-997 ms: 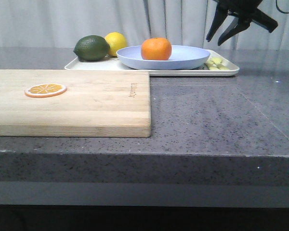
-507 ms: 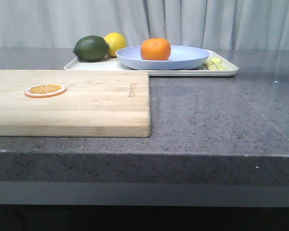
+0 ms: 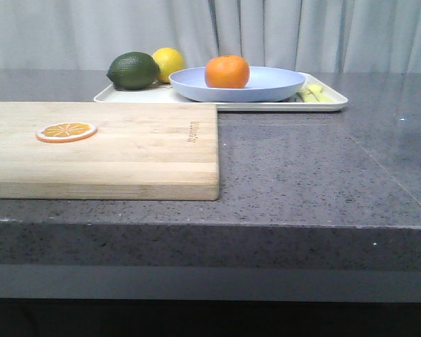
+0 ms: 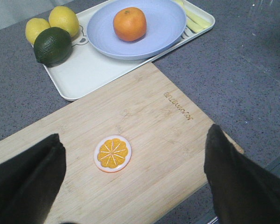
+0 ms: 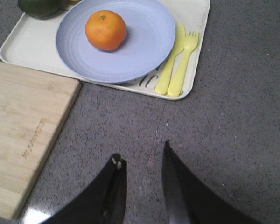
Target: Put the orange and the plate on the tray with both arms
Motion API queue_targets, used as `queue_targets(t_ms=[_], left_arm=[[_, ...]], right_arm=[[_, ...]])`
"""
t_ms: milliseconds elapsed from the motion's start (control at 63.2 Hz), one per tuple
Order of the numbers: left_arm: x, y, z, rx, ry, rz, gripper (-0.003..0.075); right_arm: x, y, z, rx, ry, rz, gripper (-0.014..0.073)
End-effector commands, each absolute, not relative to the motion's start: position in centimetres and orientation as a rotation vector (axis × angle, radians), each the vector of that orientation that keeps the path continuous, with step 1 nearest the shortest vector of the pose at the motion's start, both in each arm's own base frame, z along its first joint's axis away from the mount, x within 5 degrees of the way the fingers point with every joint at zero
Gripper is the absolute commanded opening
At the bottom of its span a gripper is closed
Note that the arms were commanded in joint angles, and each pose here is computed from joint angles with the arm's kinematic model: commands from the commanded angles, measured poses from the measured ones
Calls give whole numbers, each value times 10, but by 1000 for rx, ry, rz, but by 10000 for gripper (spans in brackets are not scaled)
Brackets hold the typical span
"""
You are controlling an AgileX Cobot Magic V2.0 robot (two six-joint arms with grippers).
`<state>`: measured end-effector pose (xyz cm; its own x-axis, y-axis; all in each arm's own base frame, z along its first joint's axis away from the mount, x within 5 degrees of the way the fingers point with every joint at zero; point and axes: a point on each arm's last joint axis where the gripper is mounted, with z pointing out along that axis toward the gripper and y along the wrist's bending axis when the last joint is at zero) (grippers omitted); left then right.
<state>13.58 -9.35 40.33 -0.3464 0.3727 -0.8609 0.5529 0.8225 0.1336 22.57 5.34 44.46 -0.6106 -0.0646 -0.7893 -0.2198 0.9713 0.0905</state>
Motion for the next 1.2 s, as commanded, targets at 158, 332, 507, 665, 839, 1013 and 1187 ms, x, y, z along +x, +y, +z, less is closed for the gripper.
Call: queue_targets(t_ms=[158,332,507,665,839,1013,1187], left_arm=[[135,-92,417,662,1886,-240,586],[135,-92,417,662,1886,-240,586],[135,-92,417,662,1886,-240,586],[135,-93,417,661,1884,-241,586],[135,-93,417,661,1884,-241,586],[135,-93,417,661,1884,-241,514],[135,-93,417,661,1884,-241,276]], right_arm=[[158,38,442,-330,2071,137,232],[126,32,429,-349,2042,125,225],[108,28,422,-345,2015,124,225],[106,27,421,-345,2013,124,225],[107,27,421,-344,2011,124,224],[106,27,421,-343,2015,125,143],[106,27,420,-344,2019,125,-36]])
